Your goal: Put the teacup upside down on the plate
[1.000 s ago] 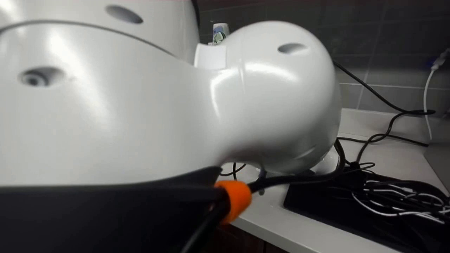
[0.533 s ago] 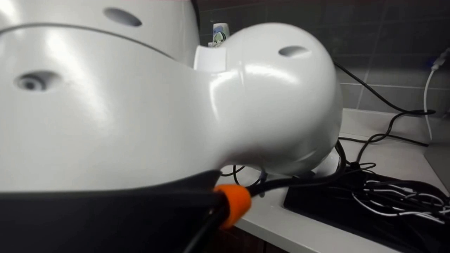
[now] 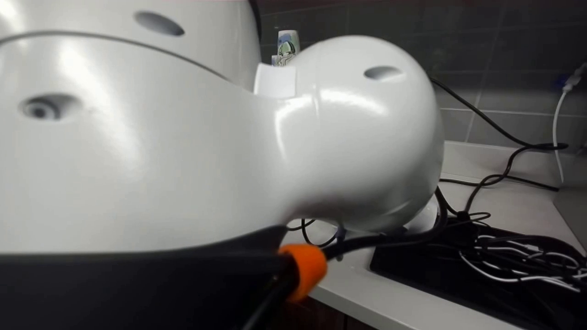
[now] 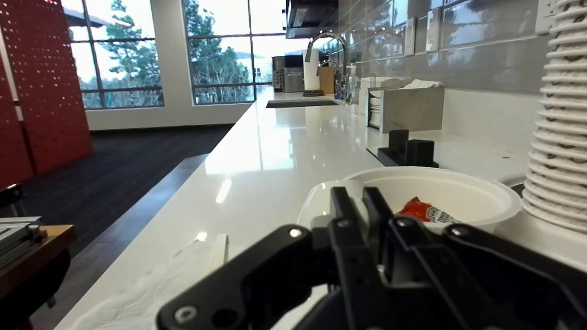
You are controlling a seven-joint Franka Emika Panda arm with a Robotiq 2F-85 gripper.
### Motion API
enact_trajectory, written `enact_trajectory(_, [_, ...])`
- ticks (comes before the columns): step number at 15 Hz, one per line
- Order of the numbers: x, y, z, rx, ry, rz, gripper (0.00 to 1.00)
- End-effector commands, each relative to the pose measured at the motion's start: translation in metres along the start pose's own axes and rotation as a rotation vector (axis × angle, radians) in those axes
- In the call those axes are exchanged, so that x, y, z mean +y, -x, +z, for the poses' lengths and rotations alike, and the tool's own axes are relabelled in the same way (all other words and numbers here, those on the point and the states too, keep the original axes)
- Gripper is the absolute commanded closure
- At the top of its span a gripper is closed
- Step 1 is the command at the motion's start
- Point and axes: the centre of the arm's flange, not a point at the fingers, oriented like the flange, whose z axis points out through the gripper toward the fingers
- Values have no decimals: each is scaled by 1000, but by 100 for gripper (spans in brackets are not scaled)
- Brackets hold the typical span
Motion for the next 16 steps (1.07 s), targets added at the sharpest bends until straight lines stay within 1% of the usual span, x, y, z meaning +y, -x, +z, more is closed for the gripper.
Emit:
enact_trajectory(1, [4,-4,5,10,11,57,97])
enact_trajectory(6, [6,-11,6,31,23,112,97])
enact_trajectory(11, [6,-17,6,28,29,149,97])
enact_trajectory(16, [2,-24,9,14,24,141,97])
